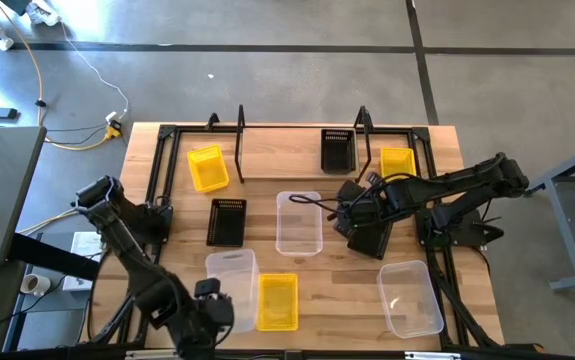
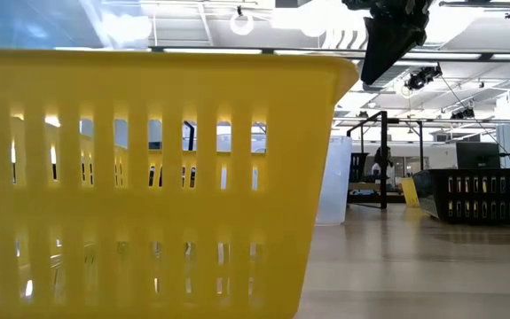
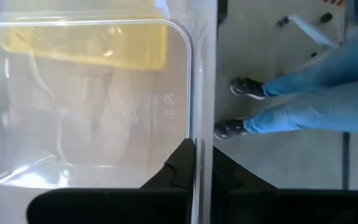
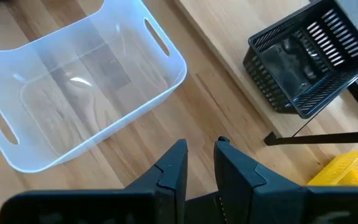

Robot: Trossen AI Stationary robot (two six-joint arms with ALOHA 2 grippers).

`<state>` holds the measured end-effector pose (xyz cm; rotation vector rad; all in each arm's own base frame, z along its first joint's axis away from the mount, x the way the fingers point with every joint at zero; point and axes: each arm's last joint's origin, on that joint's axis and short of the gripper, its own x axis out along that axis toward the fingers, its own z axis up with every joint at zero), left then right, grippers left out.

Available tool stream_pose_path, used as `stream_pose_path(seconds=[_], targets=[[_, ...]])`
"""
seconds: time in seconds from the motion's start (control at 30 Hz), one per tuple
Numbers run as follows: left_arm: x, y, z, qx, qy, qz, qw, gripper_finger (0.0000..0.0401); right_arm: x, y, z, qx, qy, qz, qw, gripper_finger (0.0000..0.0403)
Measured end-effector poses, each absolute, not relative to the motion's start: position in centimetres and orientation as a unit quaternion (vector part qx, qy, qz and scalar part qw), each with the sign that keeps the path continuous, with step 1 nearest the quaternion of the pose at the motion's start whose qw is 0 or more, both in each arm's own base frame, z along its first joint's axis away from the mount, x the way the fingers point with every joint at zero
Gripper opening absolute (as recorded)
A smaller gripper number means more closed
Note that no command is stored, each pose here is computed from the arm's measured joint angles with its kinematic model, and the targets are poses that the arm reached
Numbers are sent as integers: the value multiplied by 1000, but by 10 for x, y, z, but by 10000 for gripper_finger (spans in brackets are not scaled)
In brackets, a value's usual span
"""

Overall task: Stack baskets on shelf by color
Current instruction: Put the bottom left transparent bin on the shelf

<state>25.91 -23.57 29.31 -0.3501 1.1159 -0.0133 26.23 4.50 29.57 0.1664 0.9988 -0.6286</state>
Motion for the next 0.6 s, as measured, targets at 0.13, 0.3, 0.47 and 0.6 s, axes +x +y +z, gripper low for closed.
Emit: stream_pose_path(seconds=[0.13,0.3,0.47,0.6], targets=[[268,-220,306,-137,520,15,843,0,262,44,296,71,464,-305,829,67],[280,-190,315,-85,535,46,839,0,262,40,302,66,447,-323,832,67],[295,-155,317,-7,546,56,836,0,264,31,320,71,409,-349,840,67],[310,-121,317,44,556,51,829,0,265,21,333,76,396,-361,841,67]])
